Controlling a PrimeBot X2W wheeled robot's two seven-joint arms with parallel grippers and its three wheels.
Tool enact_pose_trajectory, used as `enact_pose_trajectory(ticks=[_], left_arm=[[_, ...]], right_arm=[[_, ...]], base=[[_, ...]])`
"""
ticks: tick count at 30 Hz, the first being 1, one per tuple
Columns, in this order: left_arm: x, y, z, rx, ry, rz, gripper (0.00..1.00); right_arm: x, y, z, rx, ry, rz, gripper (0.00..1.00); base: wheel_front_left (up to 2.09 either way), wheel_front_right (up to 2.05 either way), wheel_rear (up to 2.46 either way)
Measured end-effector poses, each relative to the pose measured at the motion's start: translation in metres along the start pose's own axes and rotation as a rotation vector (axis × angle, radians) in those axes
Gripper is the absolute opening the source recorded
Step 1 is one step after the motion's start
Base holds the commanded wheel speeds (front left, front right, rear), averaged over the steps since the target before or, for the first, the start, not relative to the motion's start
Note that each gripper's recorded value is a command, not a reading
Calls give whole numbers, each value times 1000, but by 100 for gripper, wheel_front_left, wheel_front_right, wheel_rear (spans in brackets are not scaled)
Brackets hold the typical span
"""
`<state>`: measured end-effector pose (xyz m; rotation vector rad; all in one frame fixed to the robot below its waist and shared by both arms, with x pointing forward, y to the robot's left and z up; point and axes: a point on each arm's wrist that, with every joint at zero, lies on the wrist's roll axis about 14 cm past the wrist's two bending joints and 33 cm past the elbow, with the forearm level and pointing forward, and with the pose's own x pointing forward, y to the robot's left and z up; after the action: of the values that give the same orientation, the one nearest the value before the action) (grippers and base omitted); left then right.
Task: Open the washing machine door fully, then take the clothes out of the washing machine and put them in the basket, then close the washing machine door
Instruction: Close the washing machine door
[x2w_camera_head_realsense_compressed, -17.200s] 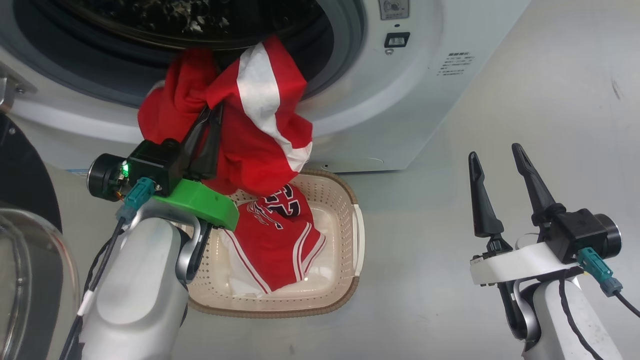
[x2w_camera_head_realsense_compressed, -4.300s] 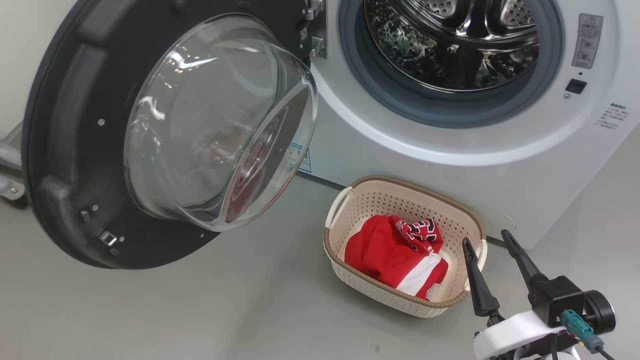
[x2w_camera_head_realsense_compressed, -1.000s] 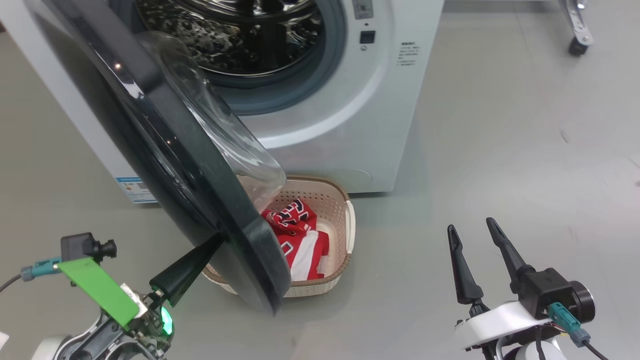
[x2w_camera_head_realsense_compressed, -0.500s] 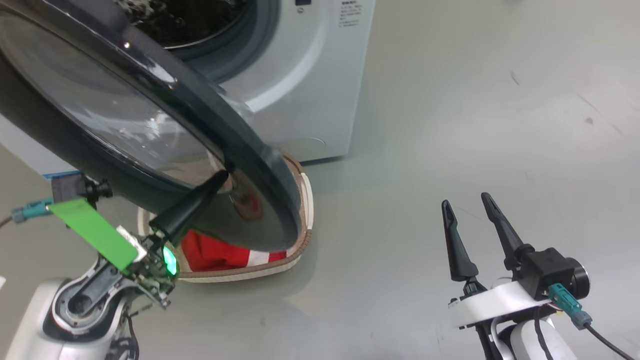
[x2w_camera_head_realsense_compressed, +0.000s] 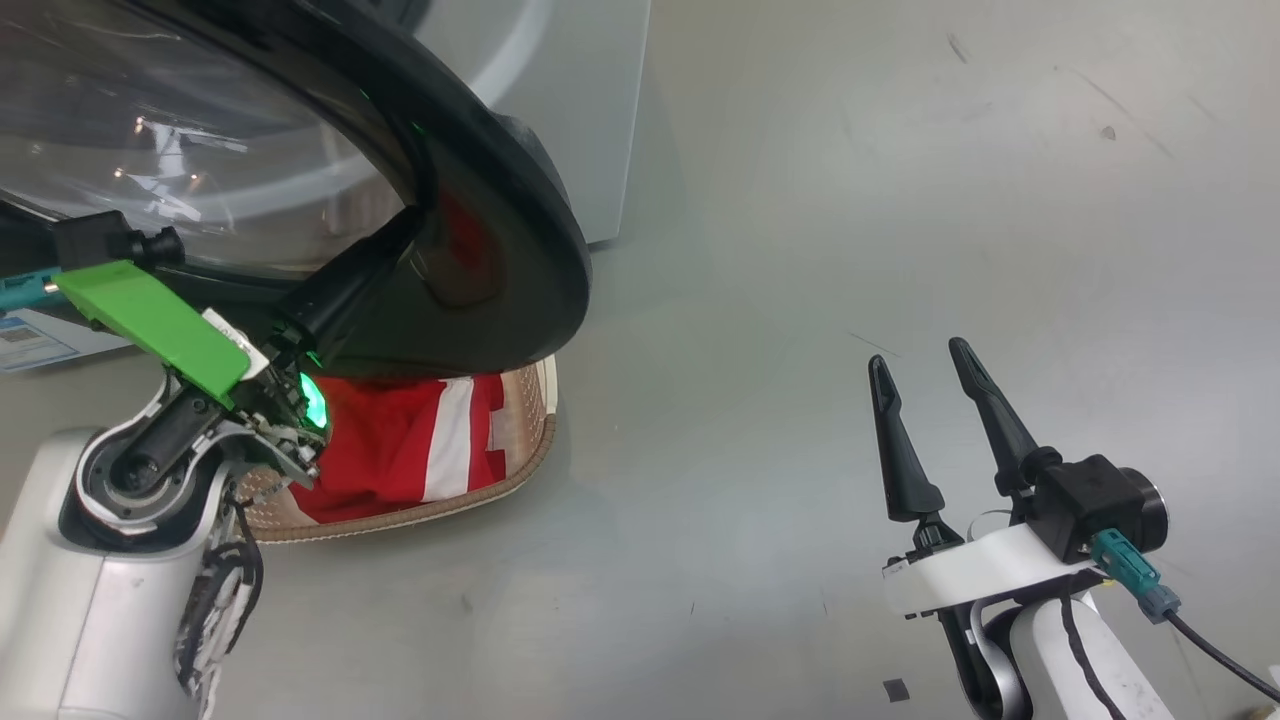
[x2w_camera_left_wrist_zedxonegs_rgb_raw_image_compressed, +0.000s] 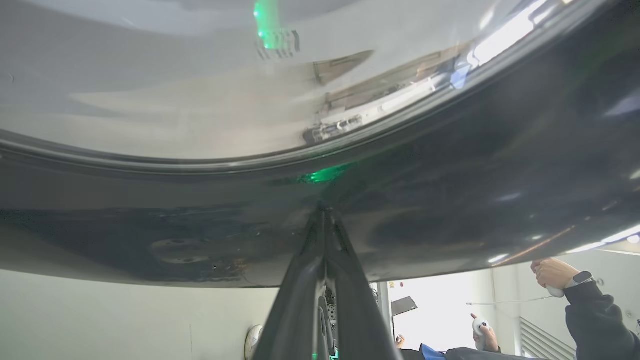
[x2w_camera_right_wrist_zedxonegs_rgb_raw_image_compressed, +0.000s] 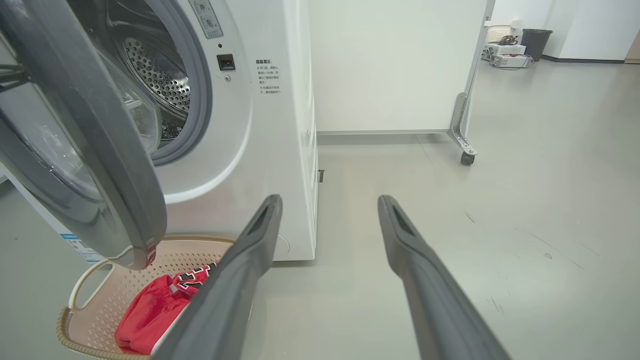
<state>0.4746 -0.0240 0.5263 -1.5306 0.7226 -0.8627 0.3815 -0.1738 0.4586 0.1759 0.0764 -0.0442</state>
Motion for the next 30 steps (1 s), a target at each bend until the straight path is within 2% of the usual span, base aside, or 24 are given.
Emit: enact_pose_trajectory(ticks=[13, 21, 30], left_arm=[[37, 29, 38, 18, -30, 77, 0], [53, 26, 66, 15, -115, 64, 0], [74, 25, 69, 59, -104, 59, 0]], right_arm=[[12, -6, -8, -14, 22, -12, 100], [11, -13, -10, -17, 31, -34, 100], [11, -22, -9, -28, 31, -61, 100]], base=[[0, 0, 0], [0, 0, 0], [0, 0, 0]])
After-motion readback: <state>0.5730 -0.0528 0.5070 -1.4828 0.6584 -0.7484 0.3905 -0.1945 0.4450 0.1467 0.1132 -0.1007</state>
